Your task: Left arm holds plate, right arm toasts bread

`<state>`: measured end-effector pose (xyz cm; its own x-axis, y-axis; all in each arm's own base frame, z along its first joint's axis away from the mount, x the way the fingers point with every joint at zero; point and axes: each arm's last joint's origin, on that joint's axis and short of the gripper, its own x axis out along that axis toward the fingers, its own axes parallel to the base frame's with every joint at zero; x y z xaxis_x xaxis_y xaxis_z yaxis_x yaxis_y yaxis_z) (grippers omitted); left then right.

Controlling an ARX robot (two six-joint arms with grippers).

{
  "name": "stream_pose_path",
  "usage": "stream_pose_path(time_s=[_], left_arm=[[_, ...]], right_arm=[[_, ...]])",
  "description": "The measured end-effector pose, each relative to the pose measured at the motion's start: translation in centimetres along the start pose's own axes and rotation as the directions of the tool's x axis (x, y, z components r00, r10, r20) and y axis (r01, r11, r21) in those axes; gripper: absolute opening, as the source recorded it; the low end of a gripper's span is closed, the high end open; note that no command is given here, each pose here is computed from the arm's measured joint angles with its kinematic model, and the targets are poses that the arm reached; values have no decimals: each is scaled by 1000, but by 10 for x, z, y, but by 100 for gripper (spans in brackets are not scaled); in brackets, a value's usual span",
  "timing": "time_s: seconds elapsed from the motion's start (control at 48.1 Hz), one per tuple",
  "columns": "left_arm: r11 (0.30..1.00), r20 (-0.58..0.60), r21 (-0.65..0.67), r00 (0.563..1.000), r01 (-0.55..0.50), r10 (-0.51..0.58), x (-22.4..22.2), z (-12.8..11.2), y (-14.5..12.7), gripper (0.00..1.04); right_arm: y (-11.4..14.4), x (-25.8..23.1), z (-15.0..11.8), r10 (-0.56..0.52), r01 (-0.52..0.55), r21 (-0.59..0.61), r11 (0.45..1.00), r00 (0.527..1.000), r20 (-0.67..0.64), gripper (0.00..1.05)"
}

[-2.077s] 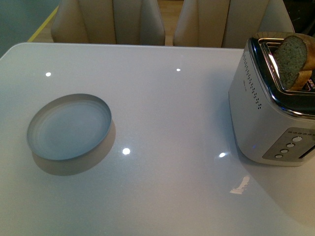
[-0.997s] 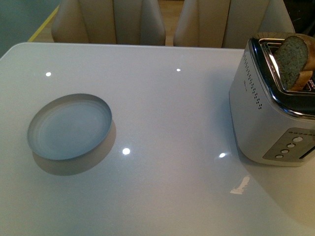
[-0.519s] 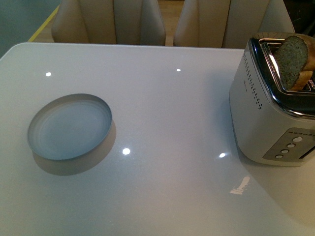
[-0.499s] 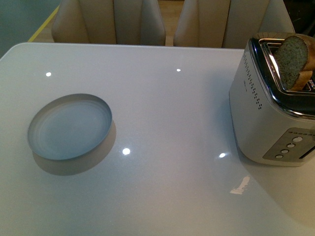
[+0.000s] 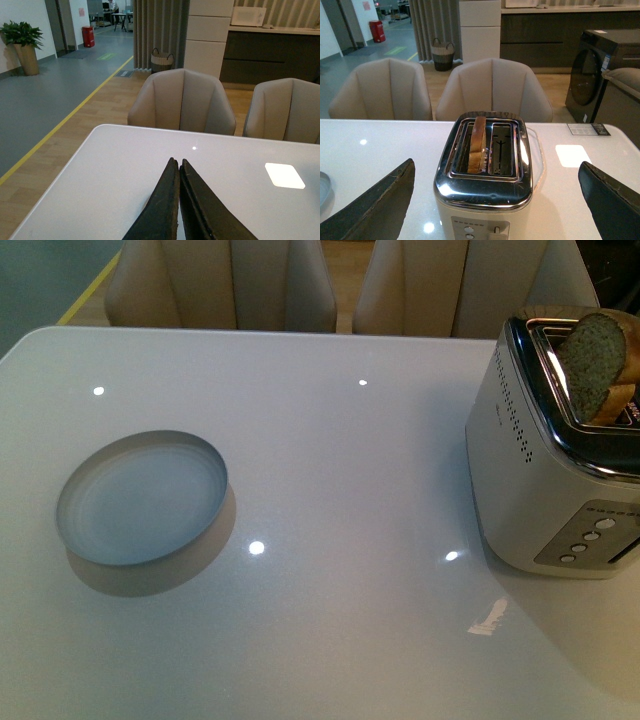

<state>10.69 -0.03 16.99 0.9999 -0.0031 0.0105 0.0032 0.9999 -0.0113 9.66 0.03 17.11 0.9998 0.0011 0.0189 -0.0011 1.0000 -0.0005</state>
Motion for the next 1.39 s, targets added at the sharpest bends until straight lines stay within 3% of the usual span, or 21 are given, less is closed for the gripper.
stream_pose_path(time_s=[0.602, 0.727, 0.997, 1.101, 1.392], left_arm=[[1000, -3, 0, 1000, 0, 0, -10, -2, 0, 3], [1000, -3, 0, 1000, 0, 0, -10, -2, 0, 24], [1000, -3, 0, 1000, 0, 0, -10, -2, 0, 82], [1000, -3, 0, 1000, 0, 0, -10, -2, 0, 99], [1000, -3, 2, 1000, 0, 0, -10, -2, 0, 97]], right_arm=[[0, 0, 0, 0, 0, 0, 1000, 1000, 0, 96], [0, 0, 0, 0, 0, 0, 1000, 1000, 0, 96], [0, 0, 0, 0, 0, 0, 1000, 1000, 0, 96], [0, 0, 0, 0, 0, 0, 1000, 1000, 0, 96], [0, 0, 0, 0, 0, 0, 1000, 1000, 0, 96]])
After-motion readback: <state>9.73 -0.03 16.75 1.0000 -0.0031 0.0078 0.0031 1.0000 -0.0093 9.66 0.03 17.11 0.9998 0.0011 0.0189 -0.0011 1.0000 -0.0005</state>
